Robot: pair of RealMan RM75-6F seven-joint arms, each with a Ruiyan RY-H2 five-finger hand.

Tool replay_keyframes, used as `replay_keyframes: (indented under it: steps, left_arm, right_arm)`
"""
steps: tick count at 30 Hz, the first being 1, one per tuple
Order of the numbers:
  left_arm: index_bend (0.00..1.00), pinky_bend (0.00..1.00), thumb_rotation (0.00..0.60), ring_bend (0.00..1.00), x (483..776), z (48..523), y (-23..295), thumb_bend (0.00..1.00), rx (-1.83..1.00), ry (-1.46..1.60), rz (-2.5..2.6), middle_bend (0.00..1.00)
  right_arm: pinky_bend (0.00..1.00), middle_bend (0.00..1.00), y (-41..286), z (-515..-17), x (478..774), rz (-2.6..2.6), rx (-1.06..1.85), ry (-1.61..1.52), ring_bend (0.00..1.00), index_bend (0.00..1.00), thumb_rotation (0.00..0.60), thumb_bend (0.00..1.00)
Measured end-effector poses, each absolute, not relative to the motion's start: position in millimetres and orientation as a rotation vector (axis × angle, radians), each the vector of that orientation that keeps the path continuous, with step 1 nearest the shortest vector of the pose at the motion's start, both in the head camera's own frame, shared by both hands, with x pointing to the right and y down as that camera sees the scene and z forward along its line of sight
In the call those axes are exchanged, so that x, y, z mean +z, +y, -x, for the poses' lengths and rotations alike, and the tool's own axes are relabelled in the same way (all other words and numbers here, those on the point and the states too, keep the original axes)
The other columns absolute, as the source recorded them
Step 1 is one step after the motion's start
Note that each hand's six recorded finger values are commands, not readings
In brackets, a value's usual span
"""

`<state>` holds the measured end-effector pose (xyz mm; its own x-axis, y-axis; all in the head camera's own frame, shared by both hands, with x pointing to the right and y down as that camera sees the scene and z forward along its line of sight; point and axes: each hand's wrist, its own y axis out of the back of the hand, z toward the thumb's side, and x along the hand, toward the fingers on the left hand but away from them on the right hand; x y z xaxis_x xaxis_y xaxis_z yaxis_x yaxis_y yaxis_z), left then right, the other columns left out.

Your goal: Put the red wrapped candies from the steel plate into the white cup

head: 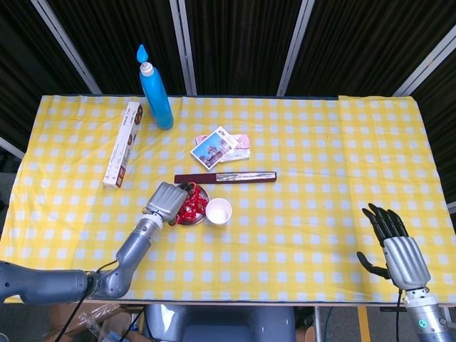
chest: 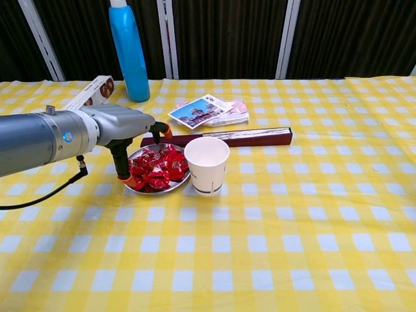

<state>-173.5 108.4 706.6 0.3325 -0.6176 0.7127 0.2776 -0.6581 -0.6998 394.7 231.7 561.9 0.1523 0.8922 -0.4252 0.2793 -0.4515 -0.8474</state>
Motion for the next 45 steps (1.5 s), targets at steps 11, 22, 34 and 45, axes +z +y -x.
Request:
replay_keyframes:
  steps: [11, 22, 34, 45]
  left_arm:
    - [0.22, 0.96, 0.6, 0.86, 718, 166, 108, 0.19, -1.458, 0.295, 1.801, 0.25]
    - [0.39, 0.97, 0.6, 0.87, 722, 160, 107, 0.33, -1.447, 0.299, 1.786, 0.46]
    - [0.54, 0.97, 0.6, 0.88, 725, 164, 99, 0.44, -1.442, 0.337, 1.747, 0.65]
    - [0.57, 0.97, 0.6, 0.89, 723, 167, 94, 0.45, -1.419, 0.383, 1.739, 0.69]
  right_arm:
    - [0.0, 0.0, 231, -395, 562, 1.834, 1.31, -1.118, 0.0, 0.0, 0.6, 0.39]
    - [0.0, 0.0, 231, -394, 562, 1.838, 1.31, -1.12, 0.0, 0.0, 0.6, 0.39]
    - [0.0, 0.0, 231, -394, 562, 1.838, 1.31, -1.123, 0.0, 0.0, 0.6, 0.39]
    - [0.0, 0.0, 231, -394, 561, 1.837, 1.307, -1.128, 0.0, 0.0, 0.6, 0.39]
